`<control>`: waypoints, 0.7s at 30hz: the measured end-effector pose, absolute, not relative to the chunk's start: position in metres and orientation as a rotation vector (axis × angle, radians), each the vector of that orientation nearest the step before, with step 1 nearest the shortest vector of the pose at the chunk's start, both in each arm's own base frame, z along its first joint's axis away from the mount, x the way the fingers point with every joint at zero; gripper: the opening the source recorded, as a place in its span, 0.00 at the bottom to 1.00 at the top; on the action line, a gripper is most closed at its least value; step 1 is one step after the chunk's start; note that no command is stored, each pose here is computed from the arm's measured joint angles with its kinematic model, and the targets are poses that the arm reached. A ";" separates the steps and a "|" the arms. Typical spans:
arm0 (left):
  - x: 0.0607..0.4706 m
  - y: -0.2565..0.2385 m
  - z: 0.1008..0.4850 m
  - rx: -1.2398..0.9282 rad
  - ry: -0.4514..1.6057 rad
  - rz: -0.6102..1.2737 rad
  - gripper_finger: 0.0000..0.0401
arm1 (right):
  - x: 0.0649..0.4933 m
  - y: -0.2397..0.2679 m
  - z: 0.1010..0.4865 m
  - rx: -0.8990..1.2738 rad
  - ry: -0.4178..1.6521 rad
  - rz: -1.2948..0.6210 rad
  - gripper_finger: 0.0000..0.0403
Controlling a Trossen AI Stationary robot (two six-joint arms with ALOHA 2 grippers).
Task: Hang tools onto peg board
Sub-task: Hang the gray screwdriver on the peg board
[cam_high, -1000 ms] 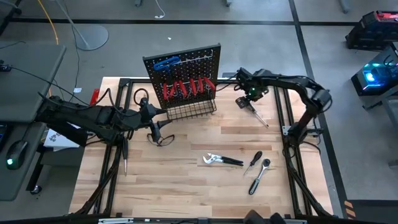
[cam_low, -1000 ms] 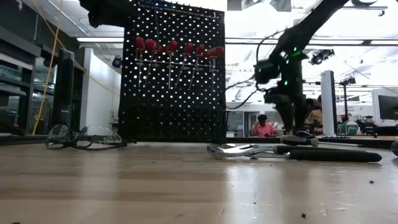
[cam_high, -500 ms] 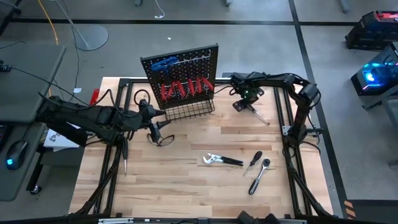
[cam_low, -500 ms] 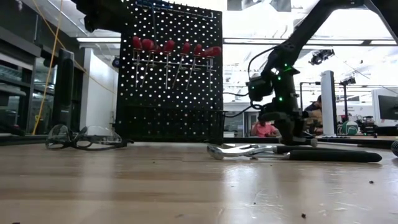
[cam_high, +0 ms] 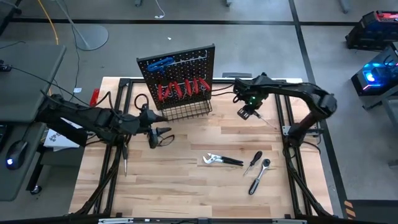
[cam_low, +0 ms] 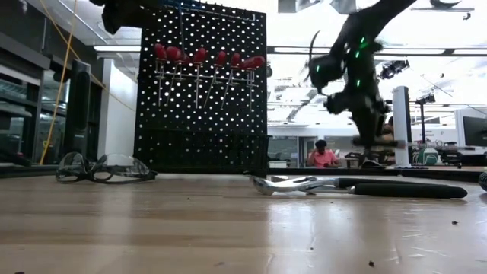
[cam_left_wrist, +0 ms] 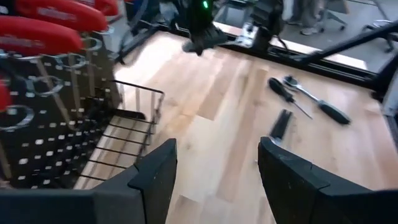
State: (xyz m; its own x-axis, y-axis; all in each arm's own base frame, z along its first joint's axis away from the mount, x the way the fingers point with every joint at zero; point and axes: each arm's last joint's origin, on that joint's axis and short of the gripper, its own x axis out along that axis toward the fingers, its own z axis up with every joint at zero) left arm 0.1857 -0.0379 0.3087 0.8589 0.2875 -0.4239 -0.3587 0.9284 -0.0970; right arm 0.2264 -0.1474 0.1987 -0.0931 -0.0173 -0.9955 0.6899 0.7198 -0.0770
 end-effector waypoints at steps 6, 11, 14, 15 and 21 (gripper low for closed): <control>0.185 -0.044 0.309 -0.186 0.427 0.264 0.51 | 0.221 -0.114 0.244 0.695 1.342 -0.540 0.25; 0.183 -0.048 0.311 -0.188 0.443 0.220 0.51 | 0.221 -0.082 0.282 0.771 1.082 -0.407 0.25; 0.183 -0.048 0.317 -0.193 0.428 0.214 0.51 | 0.226 -0.064 0.306 0.814 0.863 -0.287 0.25; 0.183 -0.048 0.319 -0.188 0.422 0.211 0.51 | 0.230 -0.058 0.317 0.817 0.765 -0.236 0.25; 0.183 -0.047 0.332 -0.145 0.389 0.208 0.51 | 0.246 -0.036 0.382 0.797 0.161 0.031 0.25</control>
State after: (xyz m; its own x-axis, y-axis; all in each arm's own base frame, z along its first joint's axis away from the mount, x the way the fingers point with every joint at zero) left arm 0.1829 -0.0470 0.3318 0.9043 0.1726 -0.3904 -0.2282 0.9684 -0.1005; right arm 0.2463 -0.0364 0.3821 0.9873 0.0879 -0.1320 0.0333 0.6988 0.7145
